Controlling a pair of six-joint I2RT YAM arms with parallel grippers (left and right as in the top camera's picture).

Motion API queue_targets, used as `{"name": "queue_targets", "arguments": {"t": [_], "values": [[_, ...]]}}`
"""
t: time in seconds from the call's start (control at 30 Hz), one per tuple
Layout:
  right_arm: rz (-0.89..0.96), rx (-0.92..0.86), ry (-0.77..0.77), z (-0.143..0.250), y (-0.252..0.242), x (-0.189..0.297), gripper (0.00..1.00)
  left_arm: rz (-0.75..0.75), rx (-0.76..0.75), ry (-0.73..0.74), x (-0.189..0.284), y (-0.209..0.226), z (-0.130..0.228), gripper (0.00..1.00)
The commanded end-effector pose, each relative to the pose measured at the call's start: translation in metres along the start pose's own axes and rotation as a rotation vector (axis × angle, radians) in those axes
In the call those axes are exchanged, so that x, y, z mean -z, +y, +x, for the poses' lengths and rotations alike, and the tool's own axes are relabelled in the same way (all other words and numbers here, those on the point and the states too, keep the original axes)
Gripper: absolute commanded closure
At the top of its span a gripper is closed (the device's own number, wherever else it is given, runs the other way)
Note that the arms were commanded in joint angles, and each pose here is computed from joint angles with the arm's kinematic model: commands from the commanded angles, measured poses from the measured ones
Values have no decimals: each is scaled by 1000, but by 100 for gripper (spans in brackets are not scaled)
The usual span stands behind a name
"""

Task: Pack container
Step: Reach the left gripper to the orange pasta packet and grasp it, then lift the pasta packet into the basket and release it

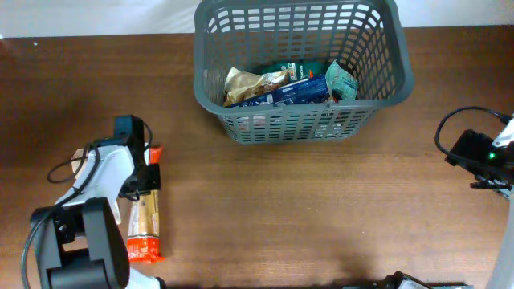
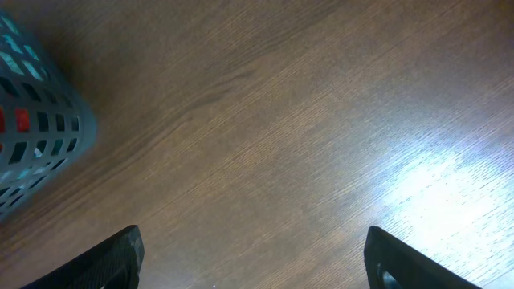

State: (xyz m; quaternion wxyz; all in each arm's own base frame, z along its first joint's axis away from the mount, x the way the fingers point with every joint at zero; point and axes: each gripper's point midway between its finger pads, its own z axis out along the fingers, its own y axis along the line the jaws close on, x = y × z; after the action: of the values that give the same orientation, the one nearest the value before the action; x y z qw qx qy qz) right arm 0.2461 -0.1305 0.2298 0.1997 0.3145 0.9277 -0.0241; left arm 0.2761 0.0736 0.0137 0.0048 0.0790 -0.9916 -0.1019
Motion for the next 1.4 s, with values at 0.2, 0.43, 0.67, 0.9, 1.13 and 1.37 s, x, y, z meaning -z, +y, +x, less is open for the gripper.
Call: {"name": "queue_targets", "arguments": {"t": [0.2, 0.43, 0.67, 0.9, 1.13, 1.37], "values": [[-10, -4, -15, 0, 1, 5, 16, 149, -108, -135, 50, -16, -73, 99], [-10, -4, -13, 1, 1, 5, 16, 199, -112, -424, 176, -4, -146, 98], [-10, -4, -13, 1, 1, 5, 16, 264, -403, -981, 364, -25, -194, 98], [-10, -4, -13, 1, 1, 5, 16, 61, -1135, -1371, 467, -121, -160, 99], [-10, -4, -12, 1, 1, 5, 16, -92, -1670, -1447, 461, -234, -121, 98], [-9, -4, -5, 3, 0, 5, 16, -54, -1769, -1245, 384, -318, -132, 98]]}}
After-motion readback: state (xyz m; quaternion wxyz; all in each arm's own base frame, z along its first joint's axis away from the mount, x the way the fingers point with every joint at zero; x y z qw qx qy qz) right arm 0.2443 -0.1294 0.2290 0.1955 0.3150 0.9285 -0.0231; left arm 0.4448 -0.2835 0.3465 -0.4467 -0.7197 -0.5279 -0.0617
